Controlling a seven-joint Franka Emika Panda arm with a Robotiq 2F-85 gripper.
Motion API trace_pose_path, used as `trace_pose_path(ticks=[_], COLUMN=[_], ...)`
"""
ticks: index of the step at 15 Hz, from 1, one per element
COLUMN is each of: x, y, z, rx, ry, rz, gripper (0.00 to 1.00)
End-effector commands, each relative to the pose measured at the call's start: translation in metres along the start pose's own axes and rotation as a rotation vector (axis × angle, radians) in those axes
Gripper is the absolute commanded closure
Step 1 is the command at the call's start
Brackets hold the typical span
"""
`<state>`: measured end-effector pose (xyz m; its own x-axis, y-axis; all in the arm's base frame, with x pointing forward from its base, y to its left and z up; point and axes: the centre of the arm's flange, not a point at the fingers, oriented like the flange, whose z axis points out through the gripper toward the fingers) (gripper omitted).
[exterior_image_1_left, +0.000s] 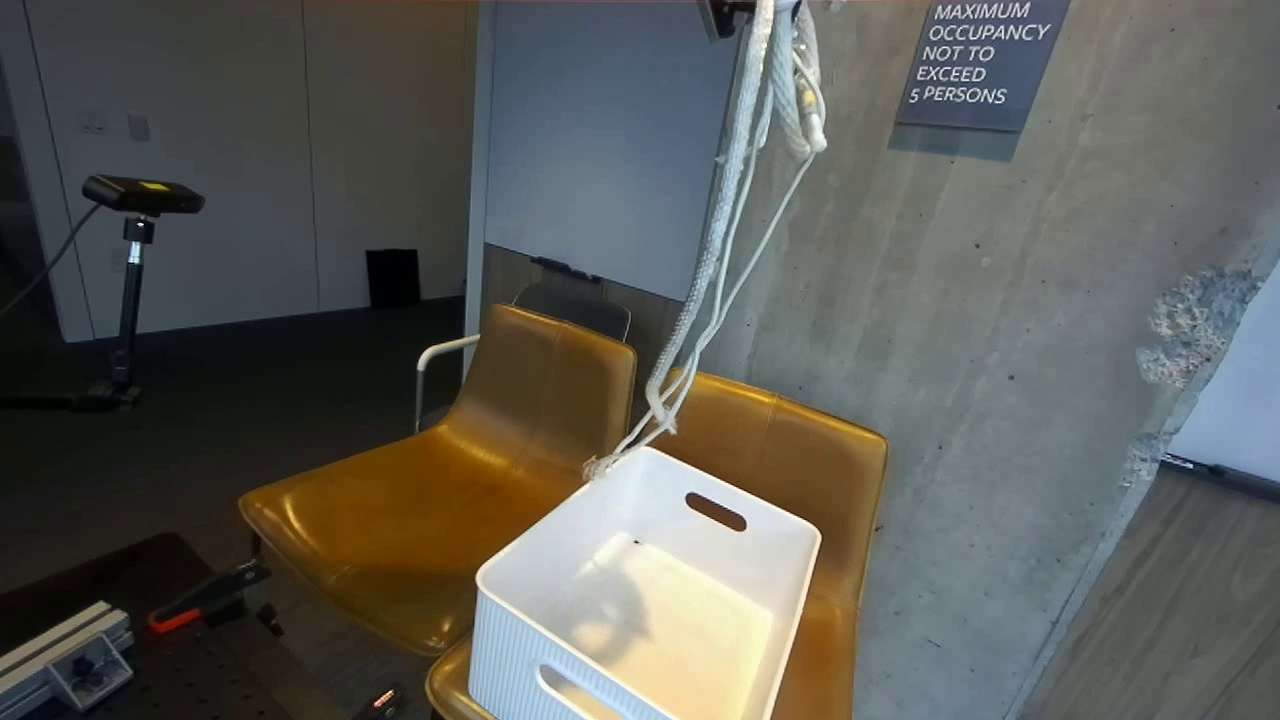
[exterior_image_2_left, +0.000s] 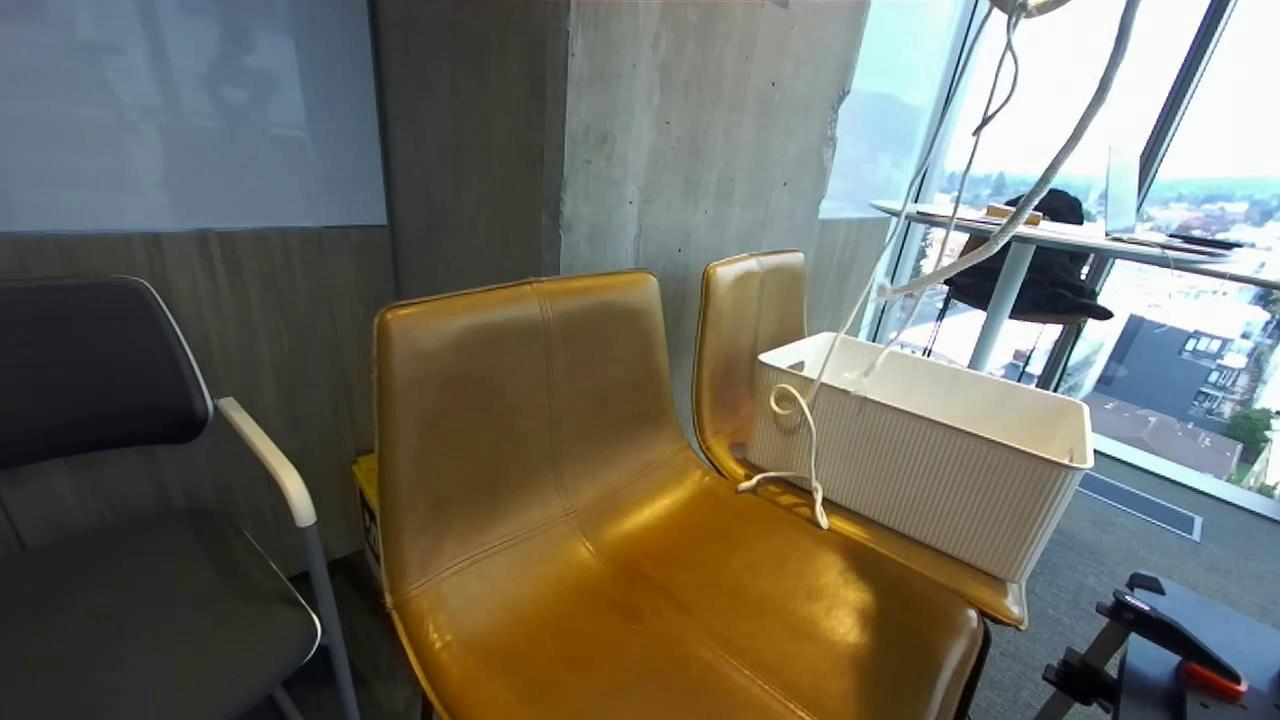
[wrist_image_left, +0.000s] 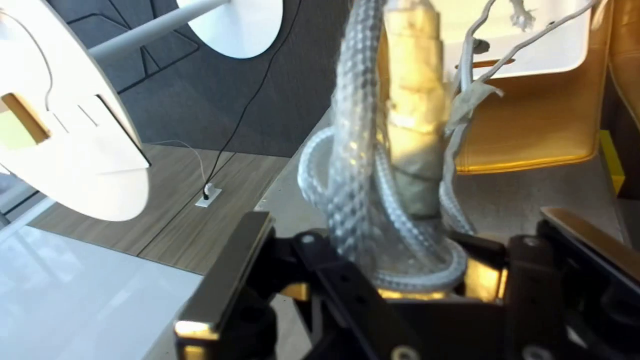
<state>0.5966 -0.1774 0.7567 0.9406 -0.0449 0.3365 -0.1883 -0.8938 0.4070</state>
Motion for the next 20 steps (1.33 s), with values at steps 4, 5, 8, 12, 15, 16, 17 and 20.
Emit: trace_pose_path(ticks=[4,5,8,12,15,16,17,20], x=[0.048,0.05,0.063,0.048,0.042,0.038,0.035,0.022], y=[0.091,0.097,0.097,0.069,0.046,0.033,0.023,0.001], z=[-0.059,-0.061,-0.036,0.04,0.089,0.104,0.111,0.119], rx=[-0.097,-0.103,-0.089,-0.034,0.025,0.042,0.049,0.101], ry=[0.01,0.007,-0.016,-0.069,-0.117,-0.132,-0.141,-0.165], rz=[0.039,0.036,0.019,0.008,-0.004,-0.009,-0.015,-0.037], gripper=[1.0,1.0,1.0,1.0,1.0,1.0,1.0,1.0])
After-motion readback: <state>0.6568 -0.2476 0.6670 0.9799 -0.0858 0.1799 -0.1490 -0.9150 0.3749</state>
